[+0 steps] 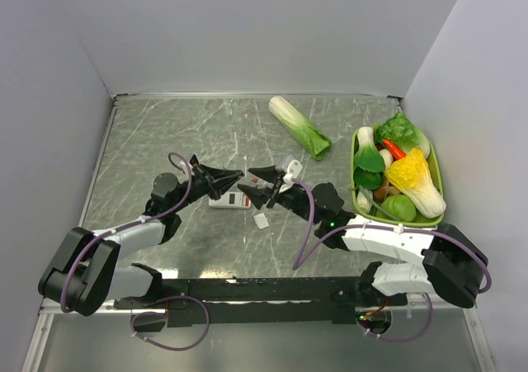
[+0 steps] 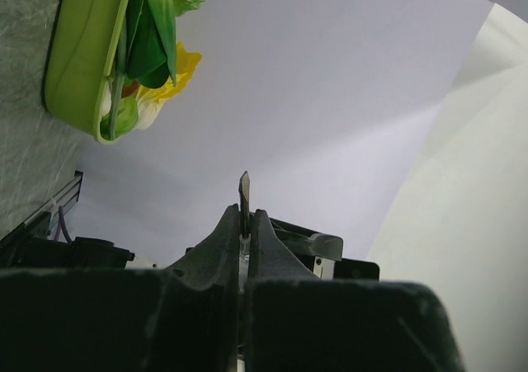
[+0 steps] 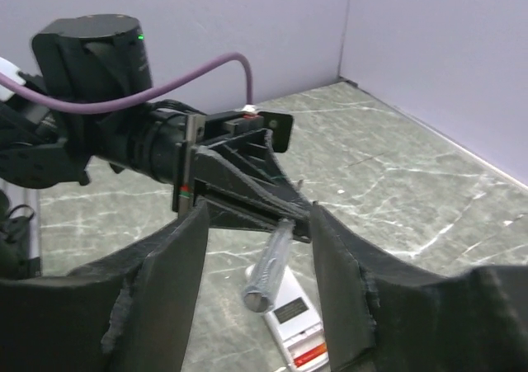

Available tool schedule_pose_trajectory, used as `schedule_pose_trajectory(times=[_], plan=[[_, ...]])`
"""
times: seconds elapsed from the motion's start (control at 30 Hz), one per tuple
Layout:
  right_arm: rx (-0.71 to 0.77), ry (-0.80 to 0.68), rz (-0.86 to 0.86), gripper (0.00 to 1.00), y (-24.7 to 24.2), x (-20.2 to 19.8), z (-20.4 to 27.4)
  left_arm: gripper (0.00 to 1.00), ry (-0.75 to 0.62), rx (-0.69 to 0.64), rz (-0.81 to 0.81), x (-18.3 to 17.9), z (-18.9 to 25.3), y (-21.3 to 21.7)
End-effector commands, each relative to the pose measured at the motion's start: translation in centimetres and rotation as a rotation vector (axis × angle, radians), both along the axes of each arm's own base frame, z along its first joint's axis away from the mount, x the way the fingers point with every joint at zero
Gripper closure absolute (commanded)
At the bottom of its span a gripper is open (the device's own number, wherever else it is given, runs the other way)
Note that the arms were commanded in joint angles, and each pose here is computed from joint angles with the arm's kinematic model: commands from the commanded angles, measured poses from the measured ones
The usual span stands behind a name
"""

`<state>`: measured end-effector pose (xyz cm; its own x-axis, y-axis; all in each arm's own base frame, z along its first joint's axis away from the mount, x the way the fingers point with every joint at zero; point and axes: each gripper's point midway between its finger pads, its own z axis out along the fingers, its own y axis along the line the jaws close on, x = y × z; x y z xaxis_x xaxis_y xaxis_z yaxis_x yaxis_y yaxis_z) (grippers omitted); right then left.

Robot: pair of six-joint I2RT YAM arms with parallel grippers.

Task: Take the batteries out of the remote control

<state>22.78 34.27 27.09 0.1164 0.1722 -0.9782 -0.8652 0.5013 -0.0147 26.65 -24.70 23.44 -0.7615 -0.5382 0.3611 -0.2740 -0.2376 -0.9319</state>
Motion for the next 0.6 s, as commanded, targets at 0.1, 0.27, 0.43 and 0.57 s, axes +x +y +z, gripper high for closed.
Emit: schedule_pose_trajectory(times=[0.1,0.27,0.43,0.57], plan=[[0.040,-0.052,-0.023,0.43,0.7,0.5,1.6,0.99,-0.045,-0.087,0.005,-0.8,2.5,0.5],[0.020,-0.043,-0.047,0.45,0.8,1.0,0.8,0.99,-0.032,-0.090,0.026,-0.9,2.3,0.9],[0.019,-0.055,-0.068,0.56,1.3,1.0,0.8,0.99,-0.040,-0.074,0.014,-1.2,2.3,0.7],[0.062,-0.078,-0.090,0.78,1.0,1.0,1.6,0.99,-0.037,-0.074,0.022,-1.5,2.0,1.0]])
